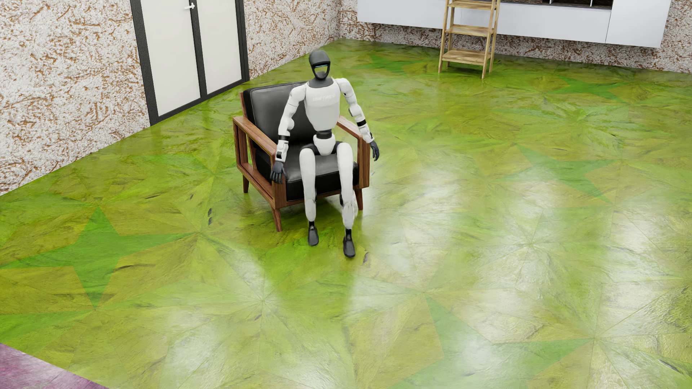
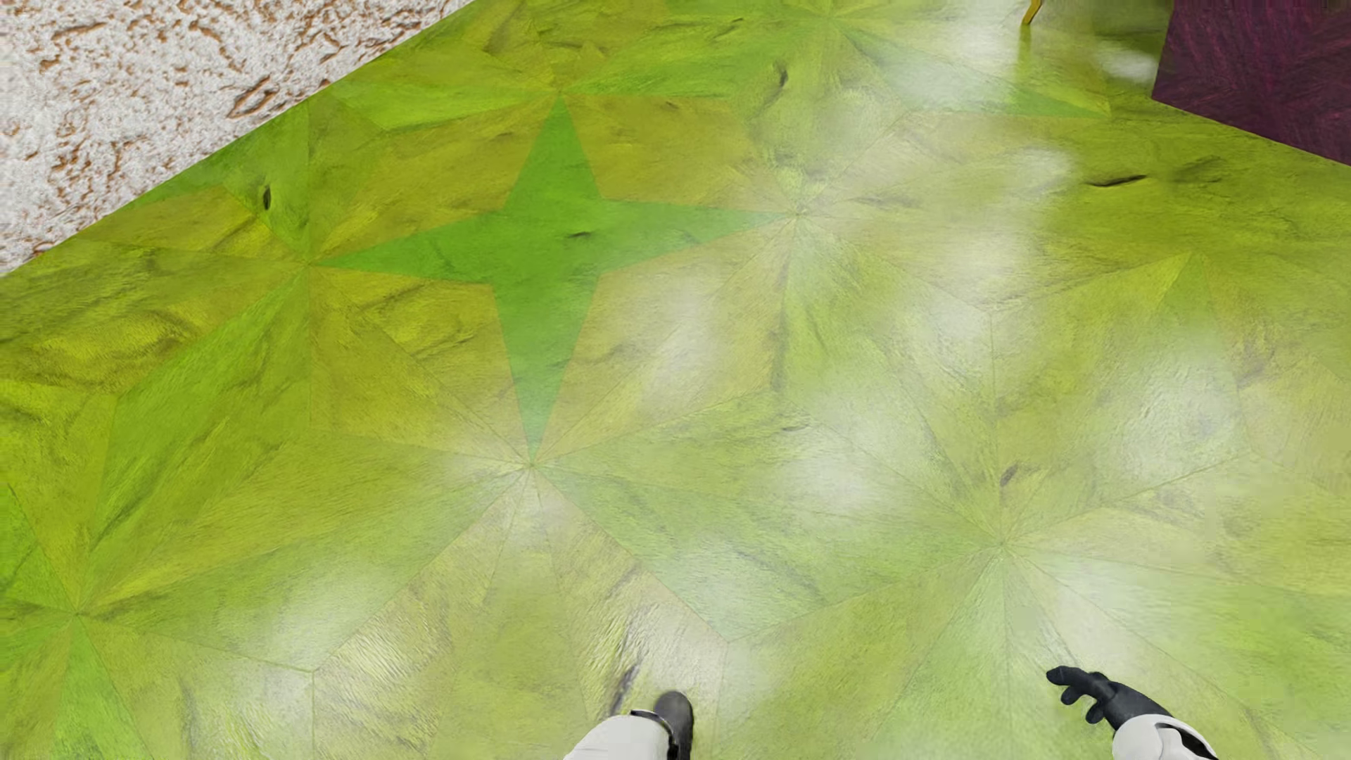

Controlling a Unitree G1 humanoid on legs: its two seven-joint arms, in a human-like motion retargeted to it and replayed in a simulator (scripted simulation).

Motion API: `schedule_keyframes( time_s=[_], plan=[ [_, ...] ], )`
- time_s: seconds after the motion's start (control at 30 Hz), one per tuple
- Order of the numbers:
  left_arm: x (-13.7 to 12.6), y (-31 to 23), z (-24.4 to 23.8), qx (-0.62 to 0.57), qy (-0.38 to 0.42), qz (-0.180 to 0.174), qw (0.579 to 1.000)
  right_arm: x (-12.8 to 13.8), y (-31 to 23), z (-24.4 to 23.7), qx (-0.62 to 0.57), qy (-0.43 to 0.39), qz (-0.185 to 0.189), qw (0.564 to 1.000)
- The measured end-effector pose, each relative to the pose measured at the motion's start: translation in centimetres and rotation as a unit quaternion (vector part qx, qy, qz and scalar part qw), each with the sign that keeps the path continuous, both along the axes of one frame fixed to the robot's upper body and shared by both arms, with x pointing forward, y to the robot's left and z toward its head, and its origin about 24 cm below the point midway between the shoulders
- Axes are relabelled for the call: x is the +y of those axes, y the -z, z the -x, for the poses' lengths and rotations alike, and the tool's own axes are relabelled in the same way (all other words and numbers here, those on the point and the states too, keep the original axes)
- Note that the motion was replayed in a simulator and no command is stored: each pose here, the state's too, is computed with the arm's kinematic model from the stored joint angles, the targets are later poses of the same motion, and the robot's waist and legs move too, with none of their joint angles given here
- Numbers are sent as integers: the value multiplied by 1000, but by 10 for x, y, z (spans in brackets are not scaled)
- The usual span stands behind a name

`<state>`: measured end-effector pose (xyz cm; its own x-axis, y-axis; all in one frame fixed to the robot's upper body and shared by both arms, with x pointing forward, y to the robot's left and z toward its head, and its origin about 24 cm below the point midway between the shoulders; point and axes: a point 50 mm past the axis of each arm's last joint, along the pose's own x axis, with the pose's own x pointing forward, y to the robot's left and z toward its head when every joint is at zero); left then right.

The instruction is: Get off of the chair

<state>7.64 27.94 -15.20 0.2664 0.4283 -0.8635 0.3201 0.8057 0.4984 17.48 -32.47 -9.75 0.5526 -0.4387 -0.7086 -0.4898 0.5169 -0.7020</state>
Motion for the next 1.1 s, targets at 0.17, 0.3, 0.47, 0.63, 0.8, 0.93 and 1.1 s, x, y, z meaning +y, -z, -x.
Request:
schedule_keyframes(
  time_s=[0.17, 0.3, 0.47, 0.63, 0.8, 0.93, 1.1],
  plan=[
    [21, -2, 42, 56, -40, -23, 997, 12, 12, 11, 18, 7, -21, 1000],
    [24, -5, 25, 29, -40, -30, 998, 18, 20, 24, 32, 40, -44, 998],
    [18, -12, -16, -42, 17, -45, 998, 19, 29, 44, 48, 75, -58, 994],
    [9, -11, -27, -41, 61, -40, 997, 9, 29, 59, 56, 98, -54, 992],
    [8, -9, -26, -22, 82, -36, 996, -1, 21, 51, 40, 77, -44, 995],
    [3, -4, -19, 22, 95, -19, 995, -5, 14, 40, 5, 92, -36, 995],
    [-3, -5, -29, 7, 125, -28, 992, -3, 20, 51, 17, 110, -52, 992]
  ],
)
